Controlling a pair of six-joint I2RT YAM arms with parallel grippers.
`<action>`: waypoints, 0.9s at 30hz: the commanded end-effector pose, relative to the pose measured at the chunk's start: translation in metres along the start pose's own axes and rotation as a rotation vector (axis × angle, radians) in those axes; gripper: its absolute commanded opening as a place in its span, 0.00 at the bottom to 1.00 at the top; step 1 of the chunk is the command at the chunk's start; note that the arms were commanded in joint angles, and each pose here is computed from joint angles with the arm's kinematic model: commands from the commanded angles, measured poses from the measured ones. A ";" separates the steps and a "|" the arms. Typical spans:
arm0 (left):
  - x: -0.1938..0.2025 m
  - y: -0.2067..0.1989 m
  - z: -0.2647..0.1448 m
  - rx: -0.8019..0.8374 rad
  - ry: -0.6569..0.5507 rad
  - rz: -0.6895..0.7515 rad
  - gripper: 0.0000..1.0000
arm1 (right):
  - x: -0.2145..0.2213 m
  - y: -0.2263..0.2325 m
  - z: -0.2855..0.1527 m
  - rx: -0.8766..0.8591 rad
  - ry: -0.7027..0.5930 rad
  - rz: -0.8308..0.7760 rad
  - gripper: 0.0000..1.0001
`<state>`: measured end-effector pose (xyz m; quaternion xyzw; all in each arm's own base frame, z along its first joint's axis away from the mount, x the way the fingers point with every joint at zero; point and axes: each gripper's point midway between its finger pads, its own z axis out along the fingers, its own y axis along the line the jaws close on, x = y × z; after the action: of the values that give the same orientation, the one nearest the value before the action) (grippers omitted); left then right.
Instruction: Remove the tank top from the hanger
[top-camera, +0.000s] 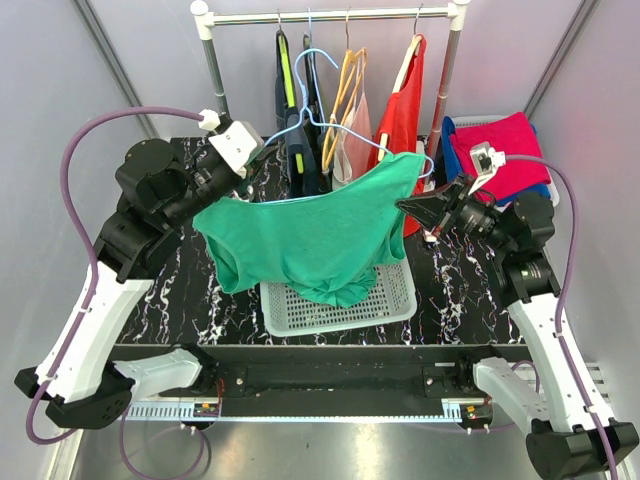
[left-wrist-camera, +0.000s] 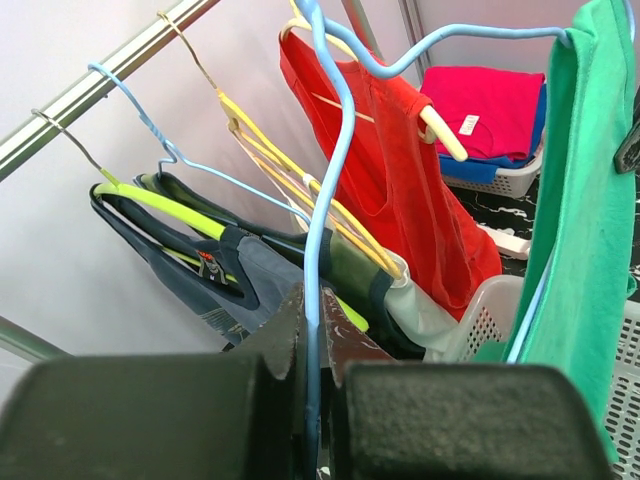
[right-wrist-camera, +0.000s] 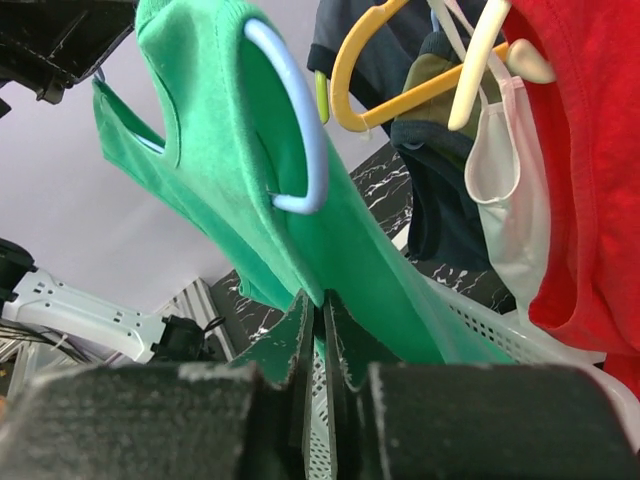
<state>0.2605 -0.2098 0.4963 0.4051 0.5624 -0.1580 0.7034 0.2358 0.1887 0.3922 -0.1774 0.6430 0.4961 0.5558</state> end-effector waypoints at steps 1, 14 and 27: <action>-0.026 0.004 -0.007 -0.017 -0.087 0.004 0.00 | -0.021 0.011 -0.004 0.012 -0.068 -0.076 0.05; -0.019 0.000 -0.025 -0.023 -0.070 0.034 0.00 | -0.069 -0.034 -0.060 0.498 -0.379 -0.083 0.00; -0.011 -0.016 -0.037 0.043 -0.058 0.074 0.00 | -0.084 -0.038 -0.082 0.604 -0.479 -0.054 0.00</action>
<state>0.2367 -0.1965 0.4808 0.4238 0.5579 -0.1516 0.6972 0.2485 0.0957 0.4229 0.0578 0.6260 0.3247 0.7067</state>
